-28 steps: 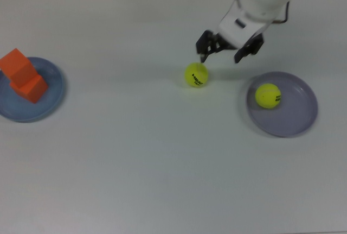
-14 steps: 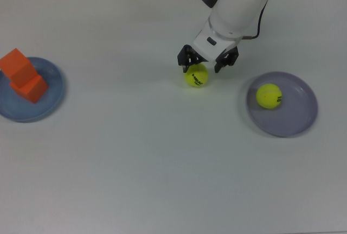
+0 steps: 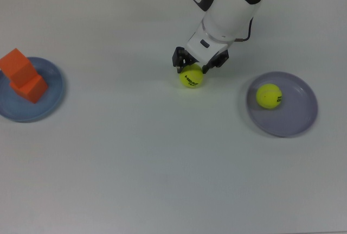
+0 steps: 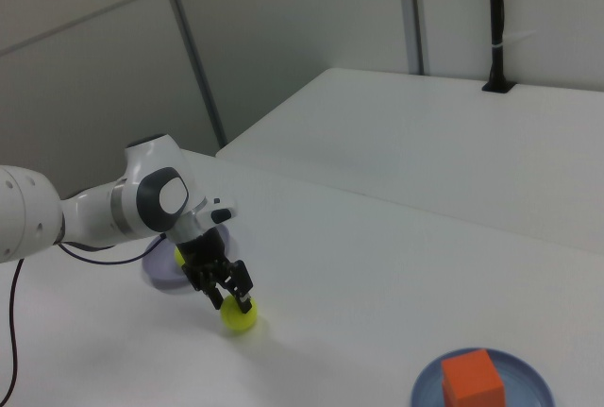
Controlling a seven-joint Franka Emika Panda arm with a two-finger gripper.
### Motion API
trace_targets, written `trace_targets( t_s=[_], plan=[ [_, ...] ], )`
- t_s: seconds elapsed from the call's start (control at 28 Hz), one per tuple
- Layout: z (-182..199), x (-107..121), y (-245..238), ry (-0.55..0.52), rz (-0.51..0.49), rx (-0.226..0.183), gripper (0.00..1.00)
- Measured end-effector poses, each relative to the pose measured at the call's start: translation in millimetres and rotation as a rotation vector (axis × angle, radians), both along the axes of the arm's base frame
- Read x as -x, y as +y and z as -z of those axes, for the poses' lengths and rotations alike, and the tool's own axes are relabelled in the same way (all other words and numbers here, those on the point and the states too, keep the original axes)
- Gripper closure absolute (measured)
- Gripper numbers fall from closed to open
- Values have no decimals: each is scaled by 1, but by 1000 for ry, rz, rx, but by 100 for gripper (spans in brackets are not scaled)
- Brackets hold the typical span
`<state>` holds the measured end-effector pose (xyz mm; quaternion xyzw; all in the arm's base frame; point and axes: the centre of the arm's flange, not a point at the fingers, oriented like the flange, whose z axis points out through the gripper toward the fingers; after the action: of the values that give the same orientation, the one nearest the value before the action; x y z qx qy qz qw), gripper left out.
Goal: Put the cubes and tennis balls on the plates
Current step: 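Grasp the second yellow tennis ball with the gripper, then place the second tennis ball beside the first on the lavender plate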
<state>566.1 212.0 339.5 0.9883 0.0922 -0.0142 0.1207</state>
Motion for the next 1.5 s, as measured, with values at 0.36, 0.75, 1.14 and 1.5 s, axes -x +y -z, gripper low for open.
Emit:
trace_targets(
  t_s=[0.36,0.75,1.14,1.5],
  plan=[
    [-2,1,7,-6,-13,-3,37],
    [-62,-24,28,-133,-29,-61,37],
    [-60,-7,145,-180,-185,-116,38],
    [-20,9,199,-256,-216,-101,38]
  ],
)
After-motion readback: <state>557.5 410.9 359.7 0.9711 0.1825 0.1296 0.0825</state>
